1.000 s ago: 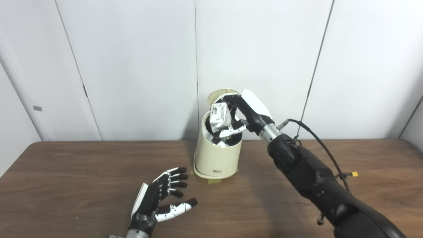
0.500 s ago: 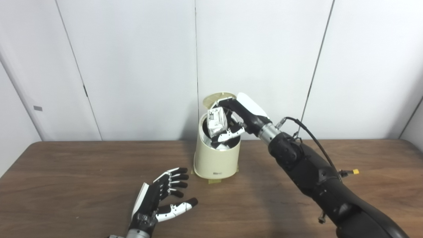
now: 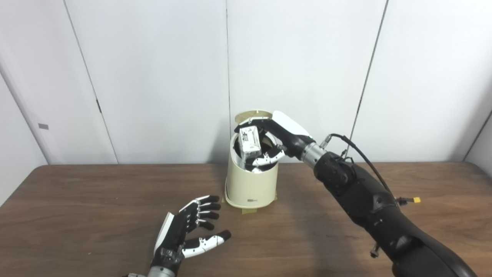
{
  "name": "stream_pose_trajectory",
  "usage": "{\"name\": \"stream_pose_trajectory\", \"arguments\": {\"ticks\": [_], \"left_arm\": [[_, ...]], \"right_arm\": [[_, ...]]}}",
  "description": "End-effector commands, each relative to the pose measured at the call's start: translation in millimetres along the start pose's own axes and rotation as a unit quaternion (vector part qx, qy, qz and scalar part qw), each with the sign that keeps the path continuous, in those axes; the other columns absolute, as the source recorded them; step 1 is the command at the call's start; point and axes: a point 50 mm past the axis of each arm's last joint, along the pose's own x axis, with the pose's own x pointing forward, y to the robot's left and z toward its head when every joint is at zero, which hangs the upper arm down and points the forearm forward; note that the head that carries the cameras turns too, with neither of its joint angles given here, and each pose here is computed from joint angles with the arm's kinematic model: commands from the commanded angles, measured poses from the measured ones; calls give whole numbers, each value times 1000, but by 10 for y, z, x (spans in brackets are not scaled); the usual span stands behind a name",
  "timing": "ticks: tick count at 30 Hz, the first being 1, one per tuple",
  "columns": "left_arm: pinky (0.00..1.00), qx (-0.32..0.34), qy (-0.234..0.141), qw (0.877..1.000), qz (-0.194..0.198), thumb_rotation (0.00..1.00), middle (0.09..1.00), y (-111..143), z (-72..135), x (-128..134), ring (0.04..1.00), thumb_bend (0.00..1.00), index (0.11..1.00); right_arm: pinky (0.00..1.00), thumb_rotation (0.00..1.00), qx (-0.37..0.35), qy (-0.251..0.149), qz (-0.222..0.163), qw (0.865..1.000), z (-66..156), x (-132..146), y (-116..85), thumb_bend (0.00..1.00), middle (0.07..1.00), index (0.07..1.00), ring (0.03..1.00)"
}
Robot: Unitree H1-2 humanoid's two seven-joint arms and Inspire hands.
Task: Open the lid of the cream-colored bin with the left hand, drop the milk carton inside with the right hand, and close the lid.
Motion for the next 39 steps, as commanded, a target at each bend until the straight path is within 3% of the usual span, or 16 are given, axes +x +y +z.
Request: {"name": "stream_pose_trajectory", "arguments": {"ticks": [1, 10, 17, 27, 39], "left_arm": [[578, 5, -29, 1000, 2, 81, 729, 12, 113, 91, 685, 744, 758], [586, 2, -29, 1000, 2, 83, 731, 17, 115, 83, 687, 740, 760], [586, 3, -28, 1000, 1, 78, 732, 19, 109, 83, 688, 734, 761], [587, 2, -29, 1000, 2, 72, 732, 18, 115, 80, 686, 735, 758], [578, 3, -30, 1000, 3, 76, 730, 25, 110, 85, 681, 738, 761]], "right_arm": [[619, 91, -16, -15, -10, 1000, 102, 99, -186, 921, 758, 749, 727], [695, 114, -25, -13, -12, 1000, 107, 76, -171, 932, 798, 773, 779], [689, 113, -22, -17, -14, 1000, 100, 61, -166, 928, 803, 784, 783], [780, 147, -40, -12, -8, 999, 112, 42, -144, 931, 961, 915, 933], [790, 148, -28, -17, -21, 999, 119, 24, -157, 925, 952, 910, 927]]}}
